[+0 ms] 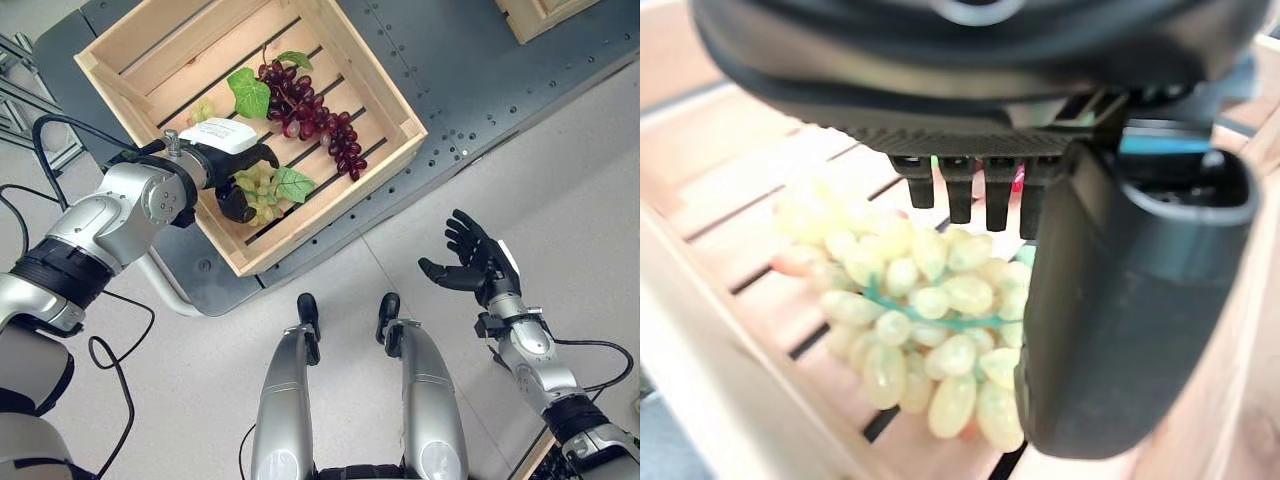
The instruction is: Pick up the fruits from the basket on one side to the basket on the other side
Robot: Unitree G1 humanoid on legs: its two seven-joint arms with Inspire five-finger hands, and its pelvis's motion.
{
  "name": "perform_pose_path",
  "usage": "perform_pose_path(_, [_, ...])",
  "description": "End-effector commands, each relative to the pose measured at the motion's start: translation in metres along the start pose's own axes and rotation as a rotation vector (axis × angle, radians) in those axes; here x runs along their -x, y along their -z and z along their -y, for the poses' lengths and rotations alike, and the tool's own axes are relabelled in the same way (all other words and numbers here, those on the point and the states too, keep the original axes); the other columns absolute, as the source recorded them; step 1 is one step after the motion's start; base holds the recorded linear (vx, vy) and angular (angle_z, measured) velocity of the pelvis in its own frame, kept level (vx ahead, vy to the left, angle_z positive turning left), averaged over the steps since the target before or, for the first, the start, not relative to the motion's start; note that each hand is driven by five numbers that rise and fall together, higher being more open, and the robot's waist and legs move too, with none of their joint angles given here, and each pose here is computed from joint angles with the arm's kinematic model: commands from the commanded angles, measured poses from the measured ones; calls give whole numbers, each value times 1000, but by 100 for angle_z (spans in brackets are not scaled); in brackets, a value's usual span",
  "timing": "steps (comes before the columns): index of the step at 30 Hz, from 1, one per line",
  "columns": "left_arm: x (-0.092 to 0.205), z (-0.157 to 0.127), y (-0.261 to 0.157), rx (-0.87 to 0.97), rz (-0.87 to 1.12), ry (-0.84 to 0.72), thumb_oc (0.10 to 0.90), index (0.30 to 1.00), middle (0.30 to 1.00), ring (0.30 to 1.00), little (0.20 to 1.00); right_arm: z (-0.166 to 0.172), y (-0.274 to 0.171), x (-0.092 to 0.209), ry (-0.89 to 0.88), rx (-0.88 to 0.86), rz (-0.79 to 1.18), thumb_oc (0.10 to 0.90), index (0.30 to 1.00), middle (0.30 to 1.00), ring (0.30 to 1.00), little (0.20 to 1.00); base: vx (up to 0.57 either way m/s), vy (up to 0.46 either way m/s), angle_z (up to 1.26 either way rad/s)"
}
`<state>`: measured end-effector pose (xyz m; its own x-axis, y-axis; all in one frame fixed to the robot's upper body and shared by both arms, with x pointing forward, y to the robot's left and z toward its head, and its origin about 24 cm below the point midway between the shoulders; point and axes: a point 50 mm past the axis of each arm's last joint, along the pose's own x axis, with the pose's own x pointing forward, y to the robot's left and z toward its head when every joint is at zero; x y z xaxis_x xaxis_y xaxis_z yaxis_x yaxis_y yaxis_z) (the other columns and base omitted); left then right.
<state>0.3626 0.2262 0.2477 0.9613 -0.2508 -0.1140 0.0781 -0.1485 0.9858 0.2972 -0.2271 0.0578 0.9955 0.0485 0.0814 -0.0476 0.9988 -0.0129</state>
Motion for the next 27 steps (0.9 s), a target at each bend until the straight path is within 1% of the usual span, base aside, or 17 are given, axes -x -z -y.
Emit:
perform_pose_path(1, [14, -46, -1, -161, 12, -146, 800, 900, 900, 900, 900, 2, -43, -9, 21, -41, 247, 800, 900, 900, 900, 900, 0, 0, 0])
perform_pose_path(3, [11, -39, 2, -262, -7, -141, 800, 900, 900, 900, 900, 1, -41, -8, 22, -47, 244, 800, 900, 900, 900, 900, 0, 0, 0])
perform_pose_path(4, [9, -38, 4, -353, -22, -153, 800, 900, 900, 900, 900, 0, -42, -10, 21, -46, 247, 800, 900, 900, 900, 900, 0, 0, 0])
perform_pose_path(6, [6, -34, 8, -441, -43, -145, 800, 900, 900, 900, 900, 0, -43, -13, 22, -53, 250, 800, 900, 900, 900, 900, -15, 0, 0])
perform_pose_path(8, [4, -30, 12, -470, -63, -111, 800, 900, 900, 900, 900, -1, -44, -14, 25, -60, 253, 800, 900, 900, 900, 900, 0, 0, 0])
perform_pose_path(12, [-1, -1, 26, -479, -145, 39, 800, 900, 900, 900, 900, -5, -46, -19, 22, -73, 258, 800, 900, 900, 900, 900, -20, 0, -5])
perform_pose_path(15, [-2, 14, 33, -512, -173, 85, 800, 900, 900, 900, 900, -8, -46, -22, 19, -76, 251, 800, 900, 900, 900, 900, -8, 3, -1])
perform_pose_path(18, [-2, 22, 43, -567, -261, 108, 800, 900, 900, 900, 900, -9, -49, -26, 24, -84, 251, 800, 900, 900, 900, 900, 0, 0, 0])
perform_pose_path(20, [-2, 22, 51, -596, -333, 91, 800, 900, 900, 900, 900, -9, -53, -29, 27, -92, 260, 800, 900, 900, 900, 900, -16, 10, 1])
perform_pose_path(23, [-2, 20, 58, -612, -405, 15, 800, 900, 900, 900, 900, -8, -60, -31, 27, -88, 282, 800, 900, 900, 900, 900, -24, 15, 1])
perform_pose_path(27, [1, 31, 67, -608, -451, -52, 800, 900, 900, 900, 900, -9, -64, -31, 40, -90, 302, 800, 900, 900, 900, 900, -10, 2, 0])
